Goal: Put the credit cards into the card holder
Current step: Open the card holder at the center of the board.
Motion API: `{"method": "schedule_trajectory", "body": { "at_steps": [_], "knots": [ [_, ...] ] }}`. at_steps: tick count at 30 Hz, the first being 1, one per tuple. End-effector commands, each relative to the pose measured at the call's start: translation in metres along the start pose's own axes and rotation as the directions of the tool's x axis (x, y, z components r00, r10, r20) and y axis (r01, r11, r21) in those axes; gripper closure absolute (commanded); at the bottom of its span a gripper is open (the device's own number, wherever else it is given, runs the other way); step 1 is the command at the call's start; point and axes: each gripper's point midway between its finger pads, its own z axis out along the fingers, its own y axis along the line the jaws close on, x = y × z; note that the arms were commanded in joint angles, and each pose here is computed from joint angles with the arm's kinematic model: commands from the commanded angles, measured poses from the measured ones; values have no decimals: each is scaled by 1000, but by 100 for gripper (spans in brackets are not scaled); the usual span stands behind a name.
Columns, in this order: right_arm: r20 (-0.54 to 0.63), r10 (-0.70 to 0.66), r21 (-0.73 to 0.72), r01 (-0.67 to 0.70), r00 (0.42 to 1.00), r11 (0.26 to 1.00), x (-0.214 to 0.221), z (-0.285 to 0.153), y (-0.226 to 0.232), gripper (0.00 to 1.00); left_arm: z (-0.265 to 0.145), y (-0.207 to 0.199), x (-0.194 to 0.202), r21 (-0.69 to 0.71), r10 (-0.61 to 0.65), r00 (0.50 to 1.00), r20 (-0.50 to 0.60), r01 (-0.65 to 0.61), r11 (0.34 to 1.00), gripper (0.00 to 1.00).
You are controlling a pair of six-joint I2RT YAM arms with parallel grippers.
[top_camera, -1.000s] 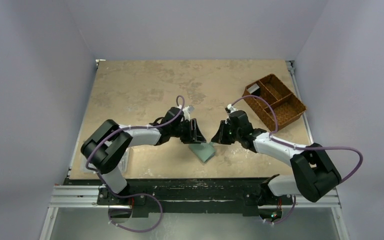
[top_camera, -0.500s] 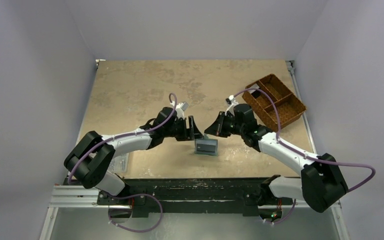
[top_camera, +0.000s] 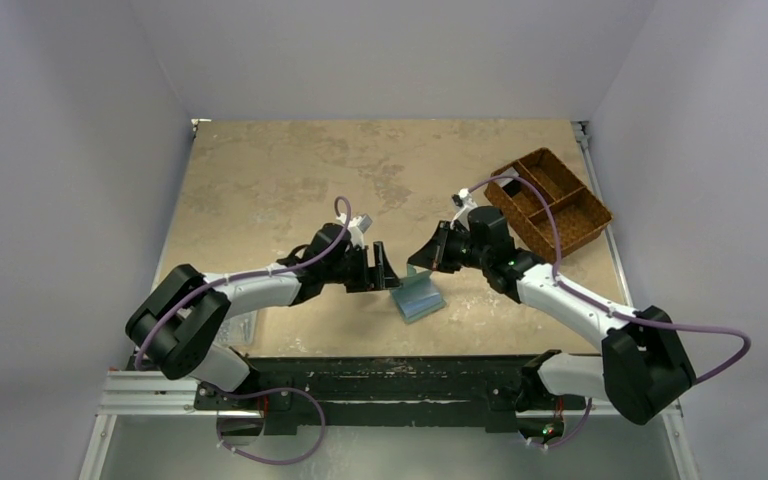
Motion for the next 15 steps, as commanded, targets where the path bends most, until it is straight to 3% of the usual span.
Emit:
{"method": "schedule_trajectory", "body": {
  "at_steps": [1,4,7,12,15],
  "knots": [
    [-6,-42,-55,41,999,998,-7,4,13,100,7,-14,-20,30,134,991,12,-134,991,23],
    [-19,-63,-57,62,998,996,-9,7,14,100,16,-10,-25,7,145,989,14,-146,989,27],
    [-29,-98,-20,98,995,995,-14,10,9,99,25,3,-26,-56,115,993,4,-114,992,45],
    [-35,-194,303,195,980,933,-30,0,-44,61,34,32,-28,-144,18,1000,-4,-18,989,68],
    [-57,-207,349,213,977,912,-24,-9,-56,44,32,51,-31,-152,-50,999,13,51,987,73]
  ]
}}
